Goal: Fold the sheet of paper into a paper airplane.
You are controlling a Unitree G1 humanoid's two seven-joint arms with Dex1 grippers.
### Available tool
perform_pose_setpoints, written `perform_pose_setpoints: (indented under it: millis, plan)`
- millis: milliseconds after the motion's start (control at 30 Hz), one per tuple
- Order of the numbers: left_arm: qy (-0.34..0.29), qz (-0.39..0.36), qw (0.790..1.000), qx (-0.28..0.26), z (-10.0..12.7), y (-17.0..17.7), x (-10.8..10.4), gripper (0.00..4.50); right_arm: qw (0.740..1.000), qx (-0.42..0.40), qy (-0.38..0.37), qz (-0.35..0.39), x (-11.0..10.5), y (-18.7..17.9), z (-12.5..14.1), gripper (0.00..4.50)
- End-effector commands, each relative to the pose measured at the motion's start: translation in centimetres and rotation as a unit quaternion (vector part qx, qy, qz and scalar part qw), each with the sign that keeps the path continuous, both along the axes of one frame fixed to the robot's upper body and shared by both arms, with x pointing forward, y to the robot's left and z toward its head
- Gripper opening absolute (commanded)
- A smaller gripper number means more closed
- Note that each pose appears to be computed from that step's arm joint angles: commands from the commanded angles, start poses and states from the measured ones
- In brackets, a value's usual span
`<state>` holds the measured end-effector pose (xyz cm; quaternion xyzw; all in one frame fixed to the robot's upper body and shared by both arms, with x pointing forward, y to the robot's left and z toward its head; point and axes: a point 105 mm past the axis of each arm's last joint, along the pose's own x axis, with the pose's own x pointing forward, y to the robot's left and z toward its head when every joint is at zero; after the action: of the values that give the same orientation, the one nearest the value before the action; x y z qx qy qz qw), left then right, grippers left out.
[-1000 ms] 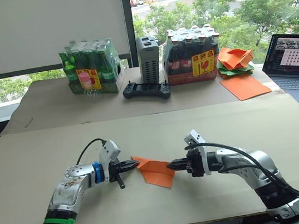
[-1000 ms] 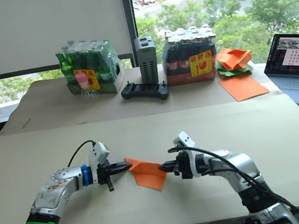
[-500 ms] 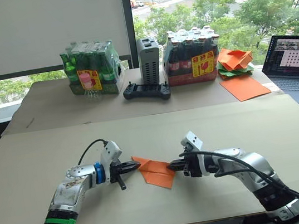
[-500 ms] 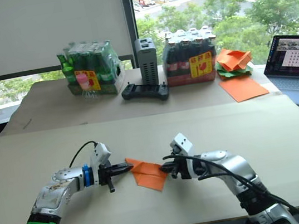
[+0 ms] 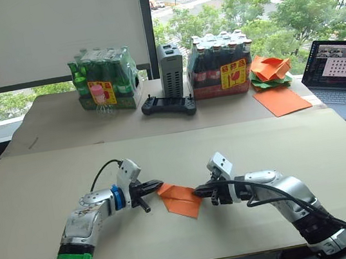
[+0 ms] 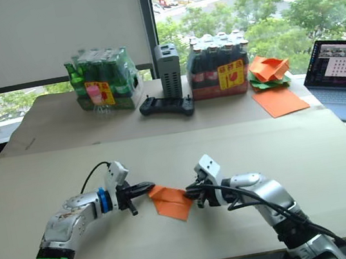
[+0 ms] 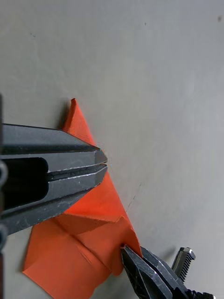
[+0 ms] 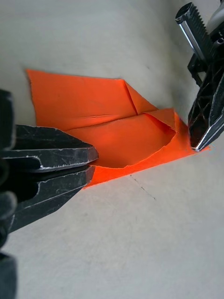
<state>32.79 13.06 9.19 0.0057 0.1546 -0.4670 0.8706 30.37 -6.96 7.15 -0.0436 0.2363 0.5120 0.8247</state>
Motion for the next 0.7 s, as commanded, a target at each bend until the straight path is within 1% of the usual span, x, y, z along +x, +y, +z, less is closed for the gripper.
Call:
perform_pose_setpoints:
  millis: [33,200,300,433,700]
  plan:
    - [-0.029,-0.014,0.999,-0.025,2.2,-0.7,-0.6,0.0,0.997,-0.058,0.042,-0.027,-0.3,-1.8,-3.2,0.01]
    - [-0.031,-0.041,0.998,-0.042,3.1,-1.6,-1.7,0.0,0.997,-0.059,0.043,-0.025,-0.3,-1.8,-3.3,0.01]
    - [-0.031,-0.064,0.997,-0.035,3.1,-1.9,-2.5,0.0,0.997,-0.06,0.043,-0.025,-0.3,-1.8,-3.3,0.01]
    - [-0.028,-0.078,0.996,-0.016,2.3,-2.1,-2.9,0.0,0.997,-0.06,0.043,-0.025,-0.3,-1.8,-3.3,0.01]
    - [-0.019,-0.08,0.996,0.025,0.0,-1.9,-2.6,0.0,0.997,-0.059,0.042,-0.025,-0.4,-1.8,-3.3,0.01]
